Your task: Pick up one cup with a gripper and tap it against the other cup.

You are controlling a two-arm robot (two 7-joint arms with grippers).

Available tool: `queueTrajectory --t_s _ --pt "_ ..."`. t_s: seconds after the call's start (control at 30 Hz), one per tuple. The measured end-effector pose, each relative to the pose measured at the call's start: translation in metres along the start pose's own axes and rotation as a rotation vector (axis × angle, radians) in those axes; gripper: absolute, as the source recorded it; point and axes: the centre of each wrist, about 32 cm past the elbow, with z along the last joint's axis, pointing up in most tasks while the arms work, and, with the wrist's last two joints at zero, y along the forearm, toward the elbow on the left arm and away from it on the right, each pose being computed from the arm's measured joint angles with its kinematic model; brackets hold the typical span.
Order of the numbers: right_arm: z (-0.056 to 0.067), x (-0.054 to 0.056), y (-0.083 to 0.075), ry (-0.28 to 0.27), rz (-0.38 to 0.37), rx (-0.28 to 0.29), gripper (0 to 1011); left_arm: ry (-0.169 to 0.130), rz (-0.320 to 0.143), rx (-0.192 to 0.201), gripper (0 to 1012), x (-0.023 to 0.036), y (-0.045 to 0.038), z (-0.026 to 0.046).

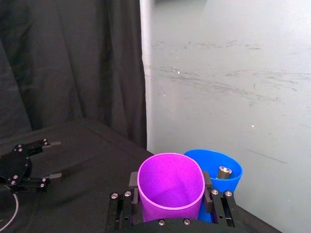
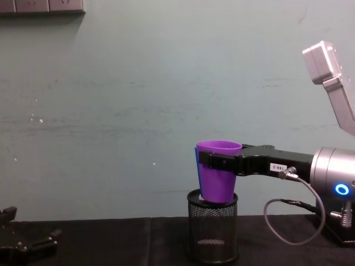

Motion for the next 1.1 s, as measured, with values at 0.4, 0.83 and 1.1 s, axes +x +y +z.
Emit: queueTrajectory --t_s 0.4,0.83,1.1 --pt "0.0008 0.0018 -0.0003 0.010 -0.008 0.001 728 0.000 0.000 0.000 1000 0.0000 0.0000 0.0000" --pt "0.0014 0.0026 0.0003 0.015 -0.016 0.008 728 0.000 0.000 0.000 1000 0.0000 0.0000 0.0000" --pt "0.0014 0.0028 0.0002 0.014 -0.016 0.009 728 0.000 0.000 0.000 1000 0.0000 0.0000 0.0000"
